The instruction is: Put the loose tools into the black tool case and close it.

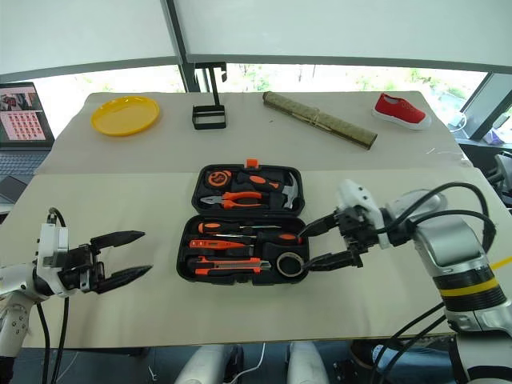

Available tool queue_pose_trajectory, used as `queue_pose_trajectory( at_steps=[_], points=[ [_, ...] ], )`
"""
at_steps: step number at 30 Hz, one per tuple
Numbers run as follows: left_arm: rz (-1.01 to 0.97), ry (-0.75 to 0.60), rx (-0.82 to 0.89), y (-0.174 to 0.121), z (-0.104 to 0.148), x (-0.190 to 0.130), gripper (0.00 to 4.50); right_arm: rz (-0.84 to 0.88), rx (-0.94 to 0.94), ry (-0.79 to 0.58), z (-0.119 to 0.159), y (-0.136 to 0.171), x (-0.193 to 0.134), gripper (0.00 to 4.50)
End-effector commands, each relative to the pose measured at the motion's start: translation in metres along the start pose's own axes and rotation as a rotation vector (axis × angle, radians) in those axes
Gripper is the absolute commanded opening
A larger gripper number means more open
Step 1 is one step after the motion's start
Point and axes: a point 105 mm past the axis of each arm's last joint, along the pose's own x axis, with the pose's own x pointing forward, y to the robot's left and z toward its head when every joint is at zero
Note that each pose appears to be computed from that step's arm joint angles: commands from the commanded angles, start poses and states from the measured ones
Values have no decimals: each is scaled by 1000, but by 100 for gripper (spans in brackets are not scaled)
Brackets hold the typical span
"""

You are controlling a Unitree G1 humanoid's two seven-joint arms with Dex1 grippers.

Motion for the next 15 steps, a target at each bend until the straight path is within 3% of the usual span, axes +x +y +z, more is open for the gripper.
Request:
queue_pose_trajectory(
  at_steps=[1,7,10,15],
  points=[
    [184,27,9,27,-7,9,224,-251,-88,-56,-4,-29,-14,301],
    [326,100,36,55,-23,43,11,-474,-194,-6,-24,-64,-2,96],
    [281,122,34,53,-24,59,0,-494,-213,12,-28,-72,8,11],
    [152,173,81,43,-33,89,0,-443,-189,7,-31,-72,25,11]
  ],
)
